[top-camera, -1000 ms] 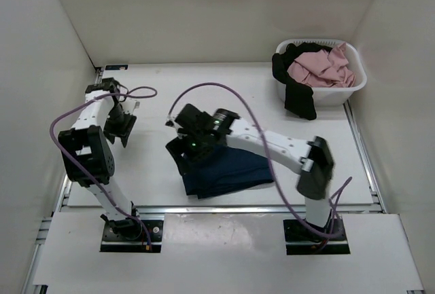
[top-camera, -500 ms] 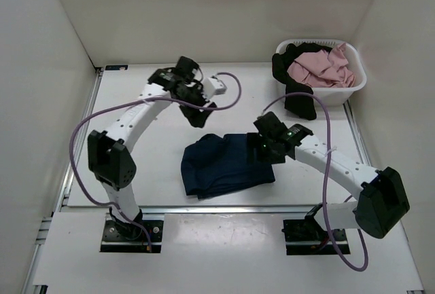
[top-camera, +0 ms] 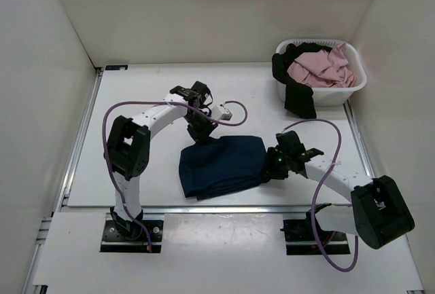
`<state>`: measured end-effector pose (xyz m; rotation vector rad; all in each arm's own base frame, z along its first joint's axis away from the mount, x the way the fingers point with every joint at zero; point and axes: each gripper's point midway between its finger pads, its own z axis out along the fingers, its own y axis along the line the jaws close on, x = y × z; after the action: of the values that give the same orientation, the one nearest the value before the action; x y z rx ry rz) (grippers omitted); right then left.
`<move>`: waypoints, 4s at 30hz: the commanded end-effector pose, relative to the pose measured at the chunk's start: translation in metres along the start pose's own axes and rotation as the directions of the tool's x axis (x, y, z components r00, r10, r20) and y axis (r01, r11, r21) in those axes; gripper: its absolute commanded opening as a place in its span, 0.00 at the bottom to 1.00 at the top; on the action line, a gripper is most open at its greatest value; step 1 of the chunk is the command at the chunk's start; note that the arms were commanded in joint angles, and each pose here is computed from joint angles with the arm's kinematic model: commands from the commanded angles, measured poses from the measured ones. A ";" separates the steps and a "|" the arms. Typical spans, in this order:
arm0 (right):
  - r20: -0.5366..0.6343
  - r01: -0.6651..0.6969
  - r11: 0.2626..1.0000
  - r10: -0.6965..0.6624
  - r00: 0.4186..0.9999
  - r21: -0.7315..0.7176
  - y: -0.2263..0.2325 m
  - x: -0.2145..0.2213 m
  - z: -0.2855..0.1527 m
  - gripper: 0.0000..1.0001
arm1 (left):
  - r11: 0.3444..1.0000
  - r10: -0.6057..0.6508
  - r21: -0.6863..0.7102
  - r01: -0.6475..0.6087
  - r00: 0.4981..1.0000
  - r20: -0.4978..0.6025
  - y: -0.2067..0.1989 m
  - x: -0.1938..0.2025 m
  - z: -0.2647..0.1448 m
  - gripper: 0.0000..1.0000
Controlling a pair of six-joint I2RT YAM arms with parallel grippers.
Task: Fold and stack the trousers
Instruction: Fold the trousers
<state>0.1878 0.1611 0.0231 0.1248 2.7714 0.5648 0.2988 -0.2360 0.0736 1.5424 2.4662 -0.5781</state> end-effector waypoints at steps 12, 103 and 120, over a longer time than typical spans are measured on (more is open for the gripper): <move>-0.068 -0.048 0.969 0.033 0.997 -0.240 0.011 0.048 -0.005 0.00 | 0.900 -0.283 -0.356 0.252 0.958 -0.037 0.087 0.058 -0.044 0.14; -0.195 -0.288 0.931 0.246 0.949 -0.226 0.020 -0.061 0.028 0.00 | 0.851 -0.525 -0.013 0.524 0.851 -0.016 0.060 0.131 -0.004 0.14; -0.120 -0.056 0.998 0.060 0.991 0.042 -0.010 -0.082 -0.035 0.68 | 0.958 -0.144 -0.206 0.201 0.954 0.261 0.045 0.025 -0.114 0.25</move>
<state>0.2590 0.1574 0.0492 0.2627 2.8883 0.8072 0.3355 -0.1162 0.1138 0.9769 2.5940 -0.4021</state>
